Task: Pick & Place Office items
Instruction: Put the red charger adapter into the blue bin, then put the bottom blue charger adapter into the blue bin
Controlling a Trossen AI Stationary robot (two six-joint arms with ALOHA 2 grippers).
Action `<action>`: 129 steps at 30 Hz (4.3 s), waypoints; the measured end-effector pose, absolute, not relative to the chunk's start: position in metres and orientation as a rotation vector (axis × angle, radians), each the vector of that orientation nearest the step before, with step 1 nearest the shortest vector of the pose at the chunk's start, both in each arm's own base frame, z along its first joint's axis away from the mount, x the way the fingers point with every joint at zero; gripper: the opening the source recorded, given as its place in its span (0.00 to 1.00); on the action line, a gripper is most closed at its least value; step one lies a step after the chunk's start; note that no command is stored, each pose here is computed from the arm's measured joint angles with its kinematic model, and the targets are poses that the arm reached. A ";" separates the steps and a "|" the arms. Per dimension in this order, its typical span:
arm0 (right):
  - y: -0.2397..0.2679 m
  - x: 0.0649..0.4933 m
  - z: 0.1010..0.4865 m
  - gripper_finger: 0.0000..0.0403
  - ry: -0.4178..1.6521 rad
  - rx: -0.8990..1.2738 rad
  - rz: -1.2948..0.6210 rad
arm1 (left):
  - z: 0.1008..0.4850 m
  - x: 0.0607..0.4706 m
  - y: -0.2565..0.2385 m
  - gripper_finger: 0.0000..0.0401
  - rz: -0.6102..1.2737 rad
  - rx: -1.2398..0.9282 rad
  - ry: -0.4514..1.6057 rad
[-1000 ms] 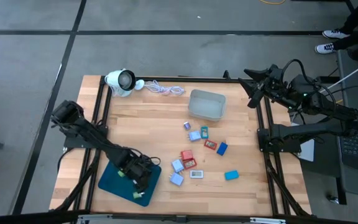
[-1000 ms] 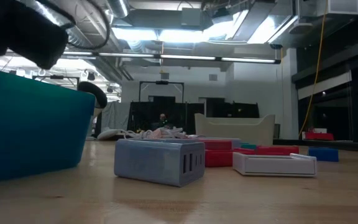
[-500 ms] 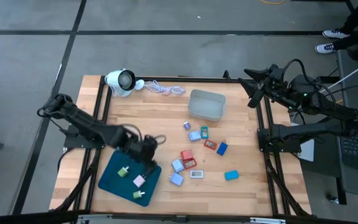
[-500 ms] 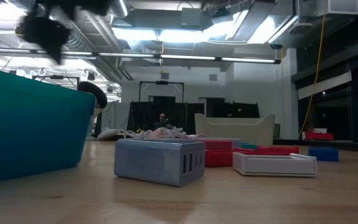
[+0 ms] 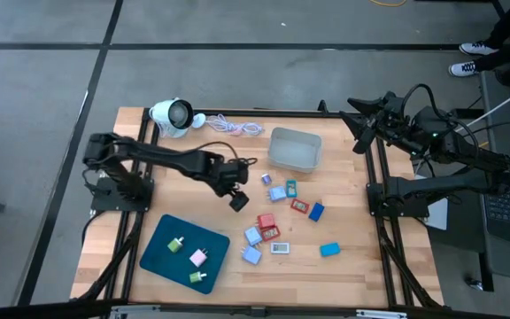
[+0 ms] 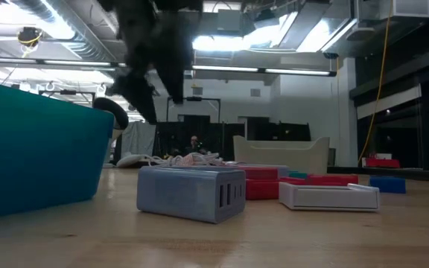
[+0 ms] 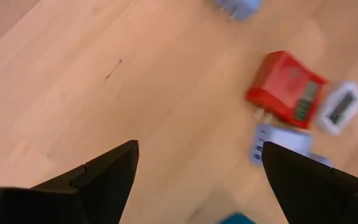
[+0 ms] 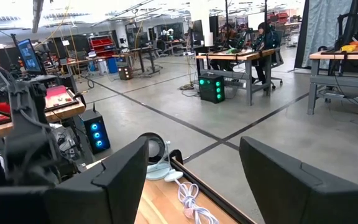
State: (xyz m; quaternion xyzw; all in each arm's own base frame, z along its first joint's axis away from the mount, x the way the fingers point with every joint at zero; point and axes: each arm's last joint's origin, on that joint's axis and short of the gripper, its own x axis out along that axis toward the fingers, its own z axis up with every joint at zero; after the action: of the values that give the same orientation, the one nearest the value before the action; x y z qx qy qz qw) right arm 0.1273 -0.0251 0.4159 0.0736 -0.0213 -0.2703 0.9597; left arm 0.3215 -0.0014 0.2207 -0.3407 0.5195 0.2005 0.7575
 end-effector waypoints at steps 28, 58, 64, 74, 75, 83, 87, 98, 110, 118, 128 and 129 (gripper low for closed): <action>-0.024 0.131 0.414 0.64 -0.019 0.156 -0.509 | 0.182 0.437 -0.039 0.82 0.079 -0.499 1.313; -0.026 0.139 0.410 0.64 0.003 0.163 -0.527 | 0.149 0.451 0.003 0.51 -0.021 -0.608 1.313; -0.026 0.139 0.410 0.64 0.003 0.163 -0.527 | 0.187 0.449 0.028 0.51 -0.164 -0.687 1.176; -0.026 0.139 0.411 0.64 -0.004 0.161 -0.528 | 0.292 0.393 0.048 0.51 -0.072 -0.575 1.052; -0.026 0.139 0.411 0.64 -0.004 0.160 -0.529 | 0.302 0.385 0.048 0.51 -0.028 -0.566 1.052; -0.026 0.139 0.411 0.64 -0.004 0.151 -0.530 | 0.357 0.313 0.006 0.51 0.287 -0.562 1.142; -0.026 0.139 0.411 0.64 -0.001 0.139 -0.529 | 0.350 0.297 -0.032 0.51 0.356 -0.580 1.206; -0.026 0.139 0.411 0.64 0.001 0.138 -0.529 | 0.256 0.269 -0.132 0.51 0.439 -0.743 1.336; -0.026 0.139 0.411 0.64 0.002 0.137 -0.530 | 0.194 0.232 -0.165 0.51 0.579 -0.898 1.372; -0.026 0.140 0.411 0.64 0.002 0.141 -0.529 | 0.173 0.214 -0.167 0.52 0.700 -0.979 1.432; -0.026 0.140 0.411 0.64 -0.001 0.145 -0.526 | 0.195 0.214 -0.166 0.93 0.593 -1.079 1.357; -0.026 0.140 0.411 0.64 0.000 0.140 -0.526 | 0.199 0.213 -0.165 0.93 0.576 -1.092 1.337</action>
State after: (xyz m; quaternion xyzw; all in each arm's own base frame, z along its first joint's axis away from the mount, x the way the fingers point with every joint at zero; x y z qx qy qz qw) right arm 0.1396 -0.0258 0.4112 0.0692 0.0002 -0.2598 0.9632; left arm 0.2132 -0.1651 0.1990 -0.4737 0.5798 0.2499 0.6140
